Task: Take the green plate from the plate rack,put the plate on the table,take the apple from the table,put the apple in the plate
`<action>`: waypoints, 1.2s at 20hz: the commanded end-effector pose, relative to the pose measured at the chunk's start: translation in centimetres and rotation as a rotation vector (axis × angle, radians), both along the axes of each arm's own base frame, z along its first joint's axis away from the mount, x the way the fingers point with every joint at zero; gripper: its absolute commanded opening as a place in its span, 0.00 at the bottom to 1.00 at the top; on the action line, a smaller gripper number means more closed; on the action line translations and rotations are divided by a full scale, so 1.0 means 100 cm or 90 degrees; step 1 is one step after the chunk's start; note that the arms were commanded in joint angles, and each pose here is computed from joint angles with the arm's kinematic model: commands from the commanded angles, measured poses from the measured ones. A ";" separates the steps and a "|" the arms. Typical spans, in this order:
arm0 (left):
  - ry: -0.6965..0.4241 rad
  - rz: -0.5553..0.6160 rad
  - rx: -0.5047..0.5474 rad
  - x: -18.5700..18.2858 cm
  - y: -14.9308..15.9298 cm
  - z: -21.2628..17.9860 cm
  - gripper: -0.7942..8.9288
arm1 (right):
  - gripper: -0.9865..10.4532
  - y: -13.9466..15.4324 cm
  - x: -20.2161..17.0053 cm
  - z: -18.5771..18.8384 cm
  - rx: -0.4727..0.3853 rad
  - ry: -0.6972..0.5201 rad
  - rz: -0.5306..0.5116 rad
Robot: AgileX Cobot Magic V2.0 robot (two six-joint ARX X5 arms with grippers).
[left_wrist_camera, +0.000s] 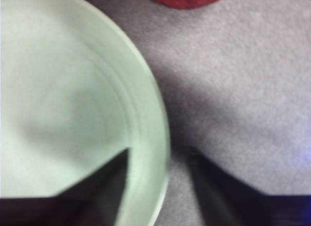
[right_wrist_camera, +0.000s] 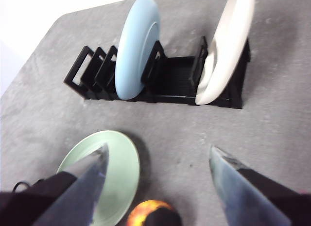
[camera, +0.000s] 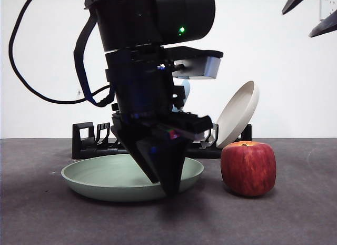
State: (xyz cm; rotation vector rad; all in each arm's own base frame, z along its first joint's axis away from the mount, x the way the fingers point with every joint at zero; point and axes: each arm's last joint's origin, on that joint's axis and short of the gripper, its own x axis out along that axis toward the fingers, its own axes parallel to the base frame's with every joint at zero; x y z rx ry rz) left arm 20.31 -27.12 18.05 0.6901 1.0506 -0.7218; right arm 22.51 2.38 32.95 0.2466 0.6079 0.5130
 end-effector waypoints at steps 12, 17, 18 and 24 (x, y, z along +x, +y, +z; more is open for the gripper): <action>-0.470 0.191 -0.507 -0.088 0.146 0.234 0.44 | 0.62 0.092 -0.007 -0.035 -0.214 0.077 0.151; -0.555 0.256 -0.571 -0.125 0.197 0.254 0.44 | 0.62 0.124 0.011 -0.082 -0.325 0.160 0.177; -0.552 0.256 -0.566 -0.127 0.200 0.253 0.44 | 0.62 0.128 0.016 -0.093 -0.336 0.184 0.183; -0.522 0.264 -0.531 -0.129 0.202 0.246 0.44 | 0.61 0.140 0.032 -0.145 -0.386 0.292 0.207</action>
